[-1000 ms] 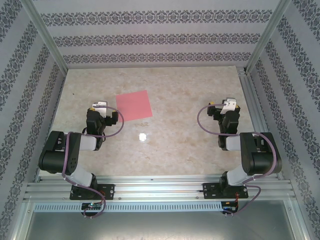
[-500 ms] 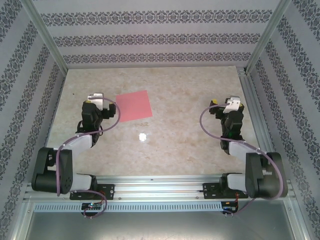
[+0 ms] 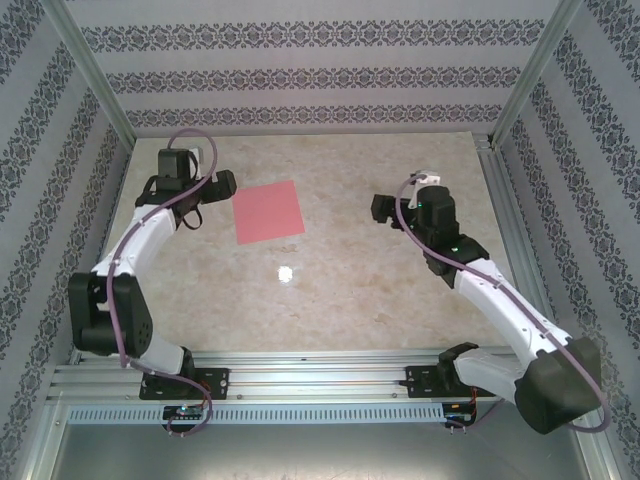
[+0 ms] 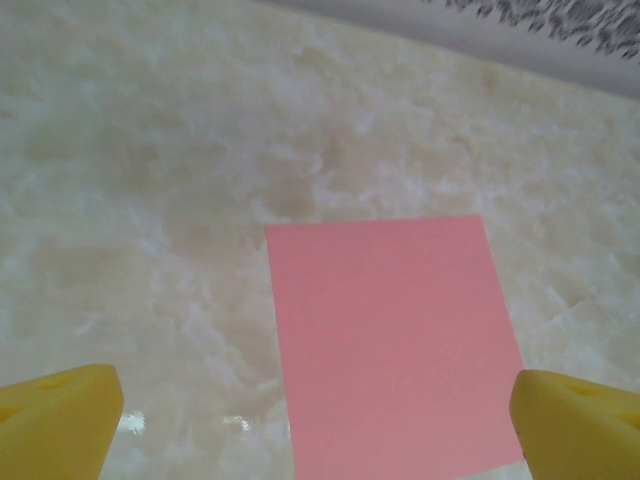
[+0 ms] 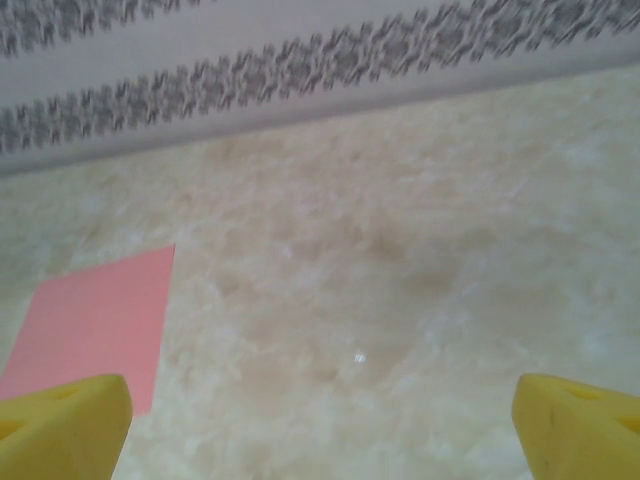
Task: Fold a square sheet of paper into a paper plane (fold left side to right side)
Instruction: Move the square sheet of paper to the center of the table.
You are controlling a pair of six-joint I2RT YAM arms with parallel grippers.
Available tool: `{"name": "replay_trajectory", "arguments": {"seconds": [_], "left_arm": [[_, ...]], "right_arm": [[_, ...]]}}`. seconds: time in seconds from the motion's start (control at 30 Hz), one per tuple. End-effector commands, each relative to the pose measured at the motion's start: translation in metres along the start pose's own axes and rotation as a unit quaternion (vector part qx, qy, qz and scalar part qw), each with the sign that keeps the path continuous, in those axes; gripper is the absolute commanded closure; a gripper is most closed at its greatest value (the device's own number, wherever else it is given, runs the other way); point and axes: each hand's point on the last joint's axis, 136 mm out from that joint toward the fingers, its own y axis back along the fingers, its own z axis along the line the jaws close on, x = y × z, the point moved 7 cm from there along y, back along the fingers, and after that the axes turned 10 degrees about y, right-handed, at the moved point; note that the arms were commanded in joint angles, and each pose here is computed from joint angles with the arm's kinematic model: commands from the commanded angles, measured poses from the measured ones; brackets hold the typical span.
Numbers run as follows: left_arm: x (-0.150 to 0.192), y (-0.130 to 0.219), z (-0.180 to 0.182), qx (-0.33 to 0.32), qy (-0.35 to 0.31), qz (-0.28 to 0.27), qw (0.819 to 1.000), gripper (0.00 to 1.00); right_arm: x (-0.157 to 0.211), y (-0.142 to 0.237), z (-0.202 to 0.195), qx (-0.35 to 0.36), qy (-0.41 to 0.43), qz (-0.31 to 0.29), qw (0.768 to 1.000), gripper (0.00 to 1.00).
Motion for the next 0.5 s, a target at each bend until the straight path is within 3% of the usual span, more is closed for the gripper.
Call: {"name": "replay_trajectory", "arguments": {"seconds": [0.0,0.2,0.47], "left_arm": [[0.007,-0.026,0.008,-0.003,0.048,0.094,0.994,0.00],[-0.007,-0.073,0.005,0.037,0.078,0.135,0.987,0.00],[-0.006,-0.058,0.017,0.038,0.086,0.115,0.989,0.00]], "right_arm": [[0.032,-0.012,0.021,0.006,0.013,0.112,0.994,0.02],[0.029,-0.073,0.086,-0.030,0.104,0.175,0.979,0.02],[0.027,-0.174,0.167,-0.068,0.193,0.223,0.953,0.11]]}}
